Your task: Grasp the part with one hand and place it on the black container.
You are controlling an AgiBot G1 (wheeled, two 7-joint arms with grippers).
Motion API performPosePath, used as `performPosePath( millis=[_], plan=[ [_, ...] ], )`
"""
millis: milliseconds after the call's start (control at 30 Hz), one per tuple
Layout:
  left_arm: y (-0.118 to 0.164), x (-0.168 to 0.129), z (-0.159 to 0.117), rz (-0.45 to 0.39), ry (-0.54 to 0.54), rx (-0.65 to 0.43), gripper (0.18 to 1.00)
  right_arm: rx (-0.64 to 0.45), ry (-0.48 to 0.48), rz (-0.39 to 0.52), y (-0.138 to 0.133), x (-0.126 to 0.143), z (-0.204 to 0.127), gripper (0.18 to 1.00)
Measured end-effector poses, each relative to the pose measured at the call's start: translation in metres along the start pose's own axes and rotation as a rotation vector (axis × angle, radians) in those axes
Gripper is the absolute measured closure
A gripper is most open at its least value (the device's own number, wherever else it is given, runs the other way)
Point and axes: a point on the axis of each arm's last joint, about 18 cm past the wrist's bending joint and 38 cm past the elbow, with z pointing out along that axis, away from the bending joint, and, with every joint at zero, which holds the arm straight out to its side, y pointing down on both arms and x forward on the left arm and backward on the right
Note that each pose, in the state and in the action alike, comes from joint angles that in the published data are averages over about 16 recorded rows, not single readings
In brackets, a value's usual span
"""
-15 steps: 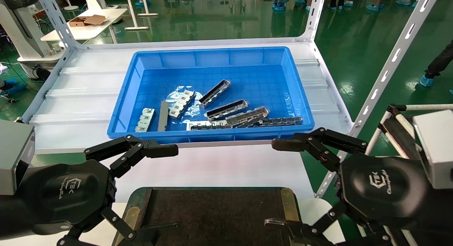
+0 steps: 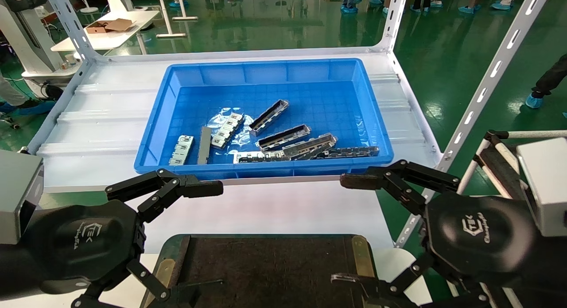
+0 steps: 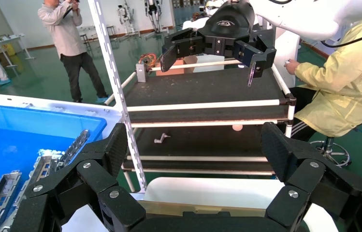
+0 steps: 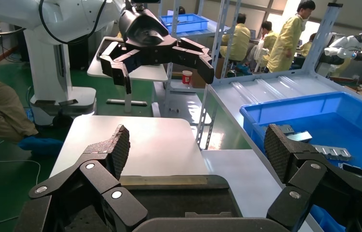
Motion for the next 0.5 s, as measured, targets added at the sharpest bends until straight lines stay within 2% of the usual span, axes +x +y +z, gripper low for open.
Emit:
performPosePath(
  millis=[500],
  plan=[
    [0.0000, 0.0000, 0.0000, 0.000, 0.000, 0.000, 0.184, 0.000, 0.000, 0.000, 0.0000, 0.0000, 0.0000, 0.178]
  ],
)
